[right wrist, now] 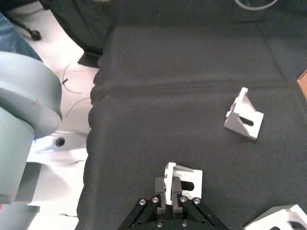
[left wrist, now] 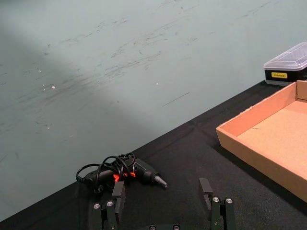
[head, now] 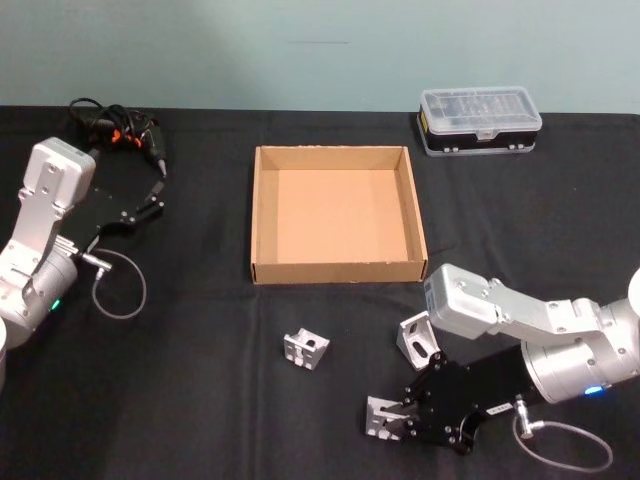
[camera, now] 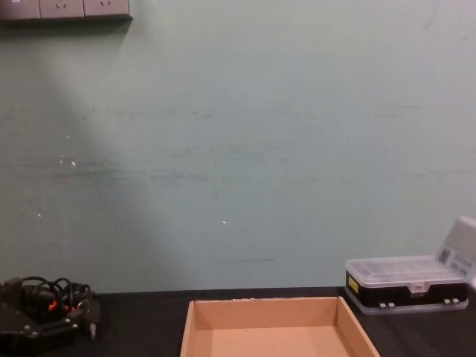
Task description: Use one hand to pick up the angle iron from the table and place it into the box.
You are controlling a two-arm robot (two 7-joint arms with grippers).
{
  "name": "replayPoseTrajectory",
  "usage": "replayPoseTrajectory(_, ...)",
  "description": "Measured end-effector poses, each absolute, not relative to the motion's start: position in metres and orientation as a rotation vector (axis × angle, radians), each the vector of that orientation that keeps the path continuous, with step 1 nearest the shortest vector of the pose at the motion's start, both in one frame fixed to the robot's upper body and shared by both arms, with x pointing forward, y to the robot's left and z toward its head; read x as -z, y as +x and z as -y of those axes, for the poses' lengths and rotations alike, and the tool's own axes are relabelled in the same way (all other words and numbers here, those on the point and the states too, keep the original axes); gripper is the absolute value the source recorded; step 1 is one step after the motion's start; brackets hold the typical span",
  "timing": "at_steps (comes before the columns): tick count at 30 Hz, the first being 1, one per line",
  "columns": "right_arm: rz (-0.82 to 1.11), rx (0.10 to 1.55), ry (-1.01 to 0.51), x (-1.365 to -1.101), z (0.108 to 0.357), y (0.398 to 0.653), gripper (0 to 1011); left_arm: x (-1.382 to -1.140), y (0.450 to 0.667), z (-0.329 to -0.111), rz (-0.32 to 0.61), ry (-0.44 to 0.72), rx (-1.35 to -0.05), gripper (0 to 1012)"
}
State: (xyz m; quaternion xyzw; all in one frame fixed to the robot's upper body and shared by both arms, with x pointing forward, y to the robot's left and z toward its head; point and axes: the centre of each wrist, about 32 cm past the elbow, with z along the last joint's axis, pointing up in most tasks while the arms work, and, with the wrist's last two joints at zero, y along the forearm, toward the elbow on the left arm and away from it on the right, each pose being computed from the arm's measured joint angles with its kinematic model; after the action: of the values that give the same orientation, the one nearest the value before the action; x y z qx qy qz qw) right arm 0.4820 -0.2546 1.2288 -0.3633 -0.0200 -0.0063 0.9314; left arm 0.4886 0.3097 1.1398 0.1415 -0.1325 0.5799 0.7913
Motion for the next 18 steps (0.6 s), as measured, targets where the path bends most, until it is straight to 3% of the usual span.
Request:
replayPoseTrajectory(10,0.049,0.035,-0.634,-1.253,0.255,0.492,83,-1.140,0.489,-0.310,0.285,0.305,-1.248,1000)
replayPoseTrajectory(18,0.140,0.169,-0.556,-1.277,0.261,0.506,83,-1.140,0.489,-0.310,0.285,0.304,-1.248,1000)
